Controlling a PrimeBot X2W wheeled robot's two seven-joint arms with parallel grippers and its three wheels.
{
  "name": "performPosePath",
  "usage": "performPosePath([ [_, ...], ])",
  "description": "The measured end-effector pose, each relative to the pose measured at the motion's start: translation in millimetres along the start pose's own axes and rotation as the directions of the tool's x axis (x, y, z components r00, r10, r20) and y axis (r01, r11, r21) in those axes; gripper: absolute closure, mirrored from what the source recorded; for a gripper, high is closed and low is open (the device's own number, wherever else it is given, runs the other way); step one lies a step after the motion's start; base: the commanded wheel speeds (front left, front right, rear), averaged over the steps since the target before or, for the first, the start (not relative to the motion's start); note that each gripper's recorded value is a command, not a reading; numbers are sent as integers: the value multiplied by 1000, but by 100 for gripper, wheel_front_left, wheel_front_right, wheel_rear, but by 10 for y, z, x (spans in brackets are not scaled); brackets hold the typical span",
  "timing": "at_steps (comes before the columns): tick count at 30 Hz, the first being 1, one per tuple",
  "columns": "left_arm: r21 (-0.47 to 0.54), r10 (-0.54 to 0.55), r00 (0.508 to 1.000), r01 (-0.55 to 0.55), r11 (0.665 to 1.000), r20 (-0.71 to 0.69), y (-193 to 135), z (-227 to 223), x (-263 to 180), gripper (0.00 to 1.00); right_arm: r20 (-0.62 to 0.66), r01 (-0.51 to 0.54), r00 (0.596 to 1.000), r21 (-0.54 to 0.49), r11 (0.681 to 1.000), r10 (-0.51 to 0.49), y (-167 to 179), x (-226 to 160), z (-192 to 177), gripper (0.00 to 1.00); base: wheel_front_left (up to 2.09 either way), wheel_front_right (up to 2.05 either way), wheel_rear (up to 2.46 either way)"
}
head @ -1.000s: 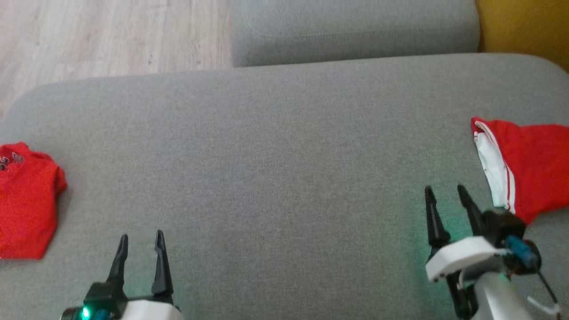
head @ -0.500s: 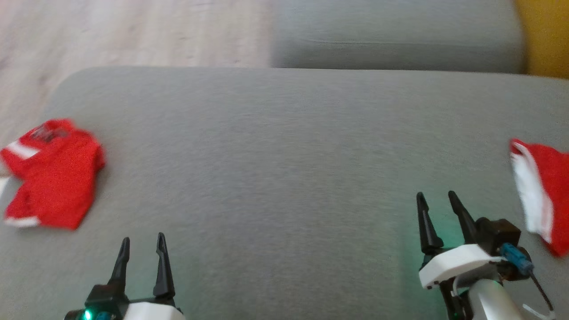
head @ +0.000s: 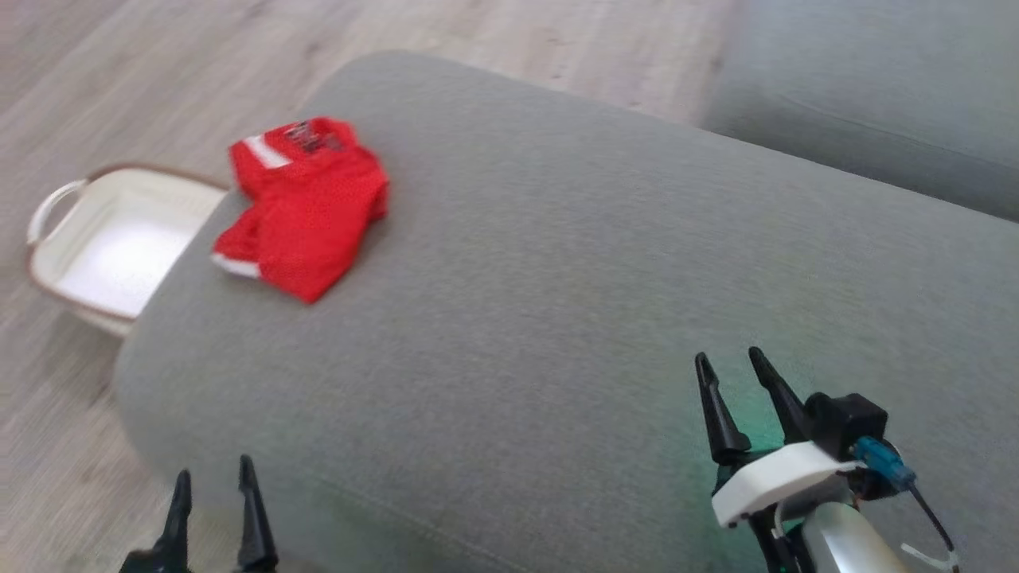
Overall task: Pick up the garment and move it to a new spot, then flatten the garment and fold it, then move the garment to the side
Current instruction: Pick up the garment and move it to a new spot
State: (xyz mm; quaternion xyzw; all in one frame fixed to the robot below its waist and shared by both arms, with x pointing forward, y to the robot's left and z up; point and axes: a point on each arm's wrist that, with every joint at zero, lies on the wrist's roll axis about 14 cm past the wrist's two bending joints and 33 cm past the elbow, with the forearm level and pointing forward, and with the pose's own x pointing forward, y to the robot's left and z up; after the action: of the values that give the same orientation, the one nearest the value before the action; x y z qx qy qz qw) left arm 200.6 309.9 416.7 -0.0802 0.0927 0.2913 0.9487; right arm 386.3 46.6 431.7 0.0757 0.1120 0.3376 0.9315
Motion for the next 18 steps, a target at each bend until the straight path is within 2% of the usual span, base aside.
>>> performPosePath([
  [3, -22, 62, 998, -62, 998, -12, 184, -44, -91, 0, -13, -45, 999, 3, 999, 45, 130, 91, -36, 0, 0, 0, 0],
  [8, -36, 110, 994, -109, 993, 27, 364, 125, -20, 0, -21, -55, 998, 23, 998, 55, 128, 174, -84, 0, 0, 0, 0],
  [16, -51, 91, 965, -81, 995, 246, 402, 1013, 613, 0, 0, -2, 1000, 50, 999, 2, -138, 291, -84, 0, 0, 0, 0],
  [18, -15, 58, 966, -56, 998, 251, 373, 1112, 820, 0, 6, 14, 1000, 58, 998, -15, -222, 321, -82, 0, 0, 0, 0],
])
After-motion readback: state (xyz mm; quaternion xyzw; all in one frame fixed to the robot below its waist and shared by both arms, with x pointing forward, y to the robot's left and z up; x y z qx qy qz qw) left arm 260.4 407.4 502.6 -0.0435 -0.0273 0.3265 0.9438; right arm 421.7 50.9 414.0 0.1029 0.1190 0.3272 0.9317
